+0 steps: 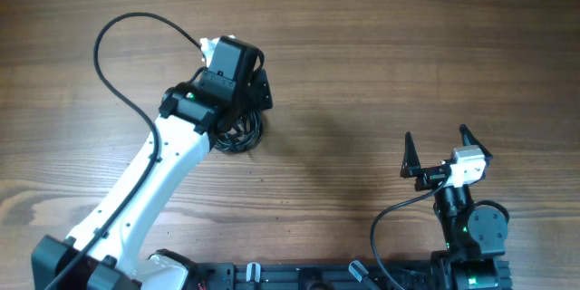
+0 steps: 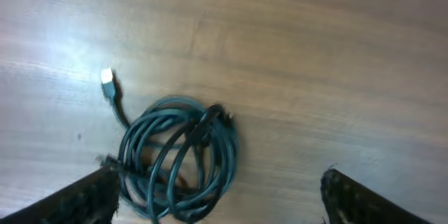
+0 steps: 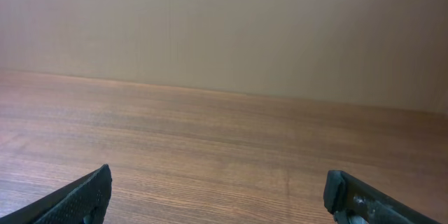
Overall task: Untangle cables
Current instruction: 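Move the left gripper over the black cable coil, pointing down, then hover the left gripper above the coil, aligning with a cable loop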
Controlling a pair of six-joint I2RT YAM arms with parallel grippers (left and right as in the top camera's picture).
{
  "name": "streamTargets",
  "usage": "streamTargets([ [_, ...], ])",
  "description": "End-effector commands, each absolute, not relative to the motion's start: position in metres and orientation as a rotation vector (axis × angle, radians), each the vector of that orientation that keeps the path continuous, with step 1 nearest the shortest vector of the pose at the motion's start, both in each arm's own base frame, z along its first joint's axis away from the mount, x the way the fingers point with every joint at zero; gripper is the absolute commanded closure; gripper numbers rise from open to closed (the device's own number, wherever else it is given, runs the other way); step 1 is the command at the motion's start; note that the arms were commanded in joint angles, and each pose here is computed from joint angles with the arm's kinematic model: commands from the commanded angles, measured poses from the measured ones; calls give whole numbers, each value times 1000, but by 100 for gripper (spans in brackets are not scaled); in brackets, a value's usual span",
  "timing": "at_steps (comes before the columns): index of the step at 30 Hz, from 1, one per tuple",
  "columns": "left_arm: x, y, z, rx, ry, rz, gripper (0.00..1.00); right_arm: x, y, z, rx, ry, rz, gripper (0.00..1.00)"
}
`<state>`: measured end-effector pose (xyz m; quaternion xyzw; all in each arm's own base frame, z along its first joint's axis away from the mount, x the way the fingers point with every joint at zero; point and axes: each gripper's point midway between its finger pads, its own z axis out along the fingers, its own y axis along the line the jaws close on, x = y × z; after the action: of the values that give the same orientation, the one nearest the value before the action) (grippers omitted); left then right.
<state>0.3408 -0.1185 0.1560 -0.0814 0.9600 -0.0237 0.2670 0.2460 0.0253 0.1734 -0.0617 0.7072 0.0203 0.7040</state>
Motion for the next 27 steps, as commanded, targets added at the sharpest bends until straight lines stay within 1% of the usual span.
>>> streamTargets([
  [1, 333, -113, 116, -209, 2702, 20, 4, 246, 27, 174, -162, 1566, 42, 0],
  [5, 323, -109, 79, -199, 2806, 100, 4, 246, 27, 174, -161, 1566, 42, 0],
  [8, 320, -109, 62, -193, 2857, 128, 10, 246, 27, 174, -162, 1566, 42, 0],
  [10, 320, -109, 57, -190, 2872, 137, 9, 246, 27, 174, -162, 1566, 42, 0],
  [11, 321, -110, 57, -191, 2865, 133, 7, 246, 27, 174, -162, 1566, 42, 0],
  [15, 337, -111, 67, -204, 2796, 120, 4, 246, 27, 174, -162, 1566, 42, 0],
  [17, 346, -112, 83, -219, 2764, 95, 0, 246, 27, 174, -162, 1566, 41, 0],
  [20, 355, -115, 111, -232, 2706, 39, 1, 246, 27, 174, -162, 1566, 42, 0],
  [23, 353, -124, 129, -225, 2687, -56, 0, 246, 27, 174, -162, 1566, 42, 0],
  [25, 347, -135, 128, -206, 2720, -143, 0, 246, 27, 174, -162, 1566, 42, 0],
  [27, 340, -138, 121, -198, 2766, -161, 0, 246, 27, 174, -162, 1566, 42, 0],
])
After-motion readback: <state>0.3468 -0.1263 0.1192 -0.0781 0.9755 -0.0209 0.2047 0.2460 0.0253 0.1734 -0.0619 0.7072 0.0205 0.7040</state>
